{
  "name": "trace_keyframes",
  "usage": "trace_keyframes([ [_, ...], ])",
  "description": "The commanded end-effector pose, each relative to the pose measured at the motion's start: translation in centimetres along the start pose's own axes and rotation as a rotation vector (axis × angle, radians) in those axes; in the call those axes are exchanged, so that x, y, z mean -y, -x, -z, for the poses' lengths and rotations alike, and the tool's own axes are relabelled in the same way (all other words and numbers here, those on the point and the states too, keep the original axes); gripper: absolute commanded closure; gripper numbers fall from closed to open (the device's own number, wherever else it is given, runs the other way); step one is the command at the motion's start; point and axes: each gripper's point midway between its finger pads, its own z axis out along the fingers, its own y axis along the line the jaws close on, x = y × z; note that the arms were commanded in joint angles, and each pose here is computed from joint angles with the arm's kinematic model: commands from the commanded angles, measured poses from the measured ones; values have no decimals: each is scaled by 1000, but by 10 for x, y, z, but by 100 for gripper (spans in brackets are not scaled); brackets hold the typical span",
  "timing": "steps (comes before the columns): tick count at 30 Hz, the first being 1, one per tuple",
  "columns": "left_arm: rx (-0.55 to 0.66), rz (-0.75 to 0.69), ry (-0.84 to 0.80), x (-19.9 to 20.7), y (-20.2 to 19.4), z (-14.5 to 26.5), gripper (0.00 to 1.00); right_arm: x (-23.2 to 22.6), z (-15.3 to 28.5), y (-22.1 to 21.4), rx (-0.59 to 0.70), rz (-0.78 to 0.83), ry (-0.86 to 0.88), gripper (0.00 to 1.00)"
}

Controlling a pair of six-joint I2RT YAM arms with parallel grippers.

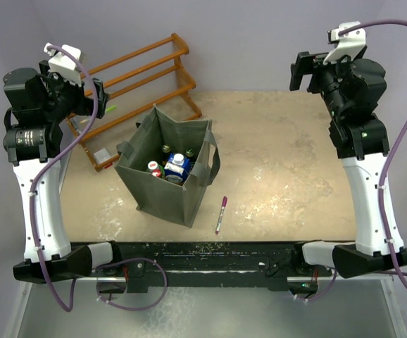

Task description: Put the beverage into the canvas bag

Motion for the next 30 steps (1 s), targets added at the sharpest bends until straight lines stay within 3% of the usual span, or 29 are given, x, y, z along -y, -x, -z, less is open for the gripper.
trace_keyframes([
  [1, 48, -63, 50, -8, 14, 10, 1, -4, 7, 18, 69, 10, 41, 0],
  [4, 58, -73, 61, -9, 15, 14, 1, -7, 7, 17, 66, 13, 64, 0],
  [9, 214, -152, 91, -2, 33, 35, 1, -11, 9, 19, 83, 38, 87, 0],
  [14, 183, -101, 111, -4, 24, 35, 1, -17, 18, 21, 145, 3, 114, 0],
  [30, 135, -78, 52, 1, 17, 24, 1, -18, 11, 3, 105, -57, 102, 0],
])
